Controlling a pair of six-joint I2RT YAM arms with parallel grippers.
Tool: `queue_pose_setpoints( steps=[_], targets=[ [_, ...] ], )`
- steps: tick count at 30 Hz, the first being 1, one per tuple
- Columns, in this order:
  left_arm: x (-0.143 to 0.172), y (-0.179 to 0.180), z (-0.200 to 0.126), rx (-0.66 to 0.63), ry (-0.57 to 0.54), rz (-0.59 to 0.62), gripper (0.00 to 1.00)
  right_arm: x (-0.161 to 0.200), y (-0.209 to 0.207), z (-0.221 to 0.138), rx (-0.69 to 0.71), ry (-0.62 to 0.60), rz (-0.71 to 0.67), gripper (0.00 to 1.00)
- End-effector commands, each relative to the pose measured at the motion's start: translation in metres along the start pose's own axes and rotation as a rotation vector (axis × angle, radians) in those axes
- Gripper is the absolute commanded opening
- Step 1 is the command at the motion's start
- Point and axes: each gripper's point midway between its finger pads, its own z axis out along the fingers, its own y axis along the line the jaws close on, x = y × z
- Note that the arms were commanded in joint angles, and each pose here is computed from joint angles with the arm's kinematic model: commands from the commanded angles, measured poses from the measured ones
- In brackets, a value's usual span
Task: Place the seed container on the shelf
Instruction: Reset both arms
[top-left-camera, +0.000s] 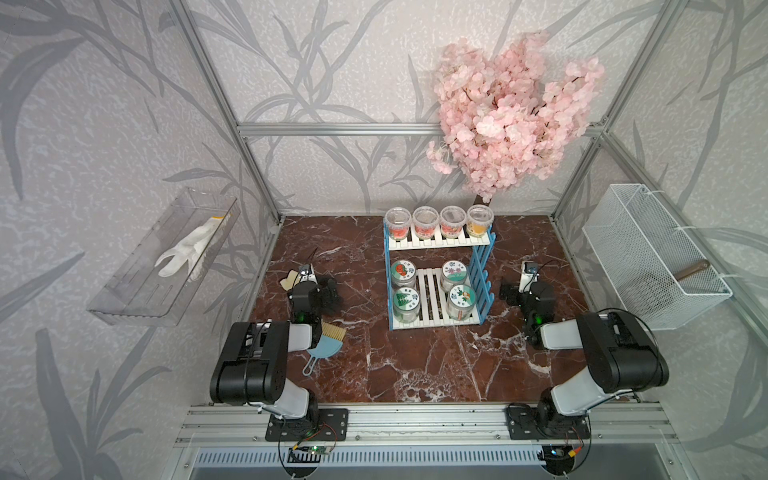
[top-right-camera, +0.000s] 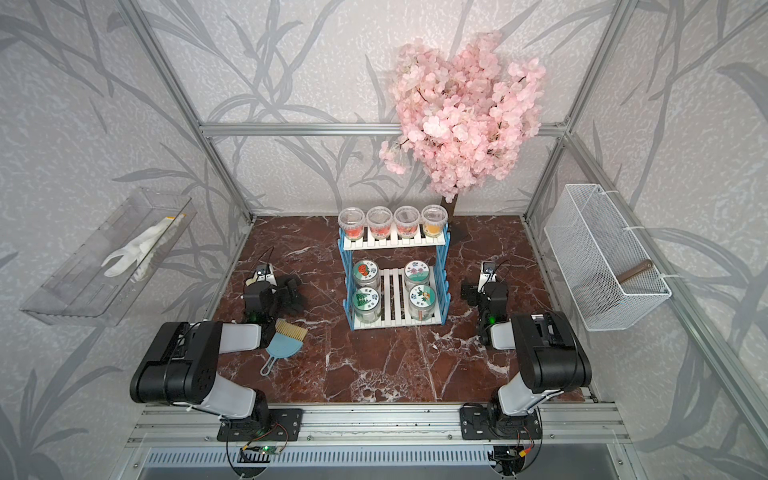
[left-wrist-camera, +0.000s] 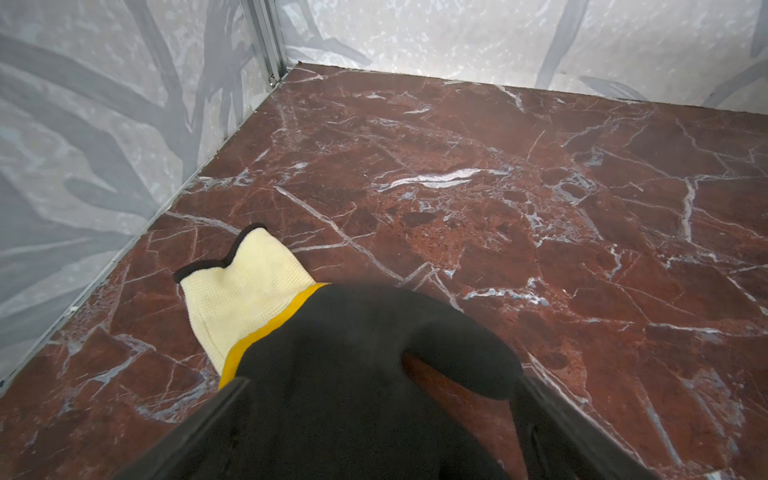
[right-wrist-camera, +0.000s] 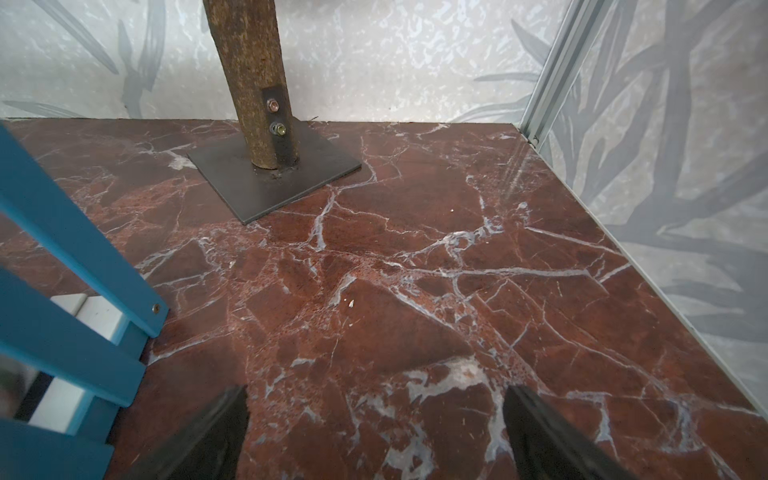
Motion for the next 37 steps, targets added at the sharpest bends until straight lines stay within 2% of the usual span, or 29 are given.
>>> queue_pose_setpoints(
  steps=[1, 11, 37],
  targets=[
    [-0.0206, 0.0081, 0.0007, -0.064, -0.067, -0.022, 1.00, -0.0109, -0.0013, 0.0020, 0.005, -0.030, 0.014, 0.99],
    [-0.0216, 0.0091, -0.0016, -0.104, -0.078, -0.007, 1.00, -0.0114, -0.0011, 0.0017, 0.004, -0.033, 0.014, 0.99],
    [-0.0214, 0.0089, -0.0013, -0.104, -0.077, -0.007, 1.00, -0.0116, -0.0014, 0.0016, 0.005, -0.033, 0.014, 0.99]
  ],
)
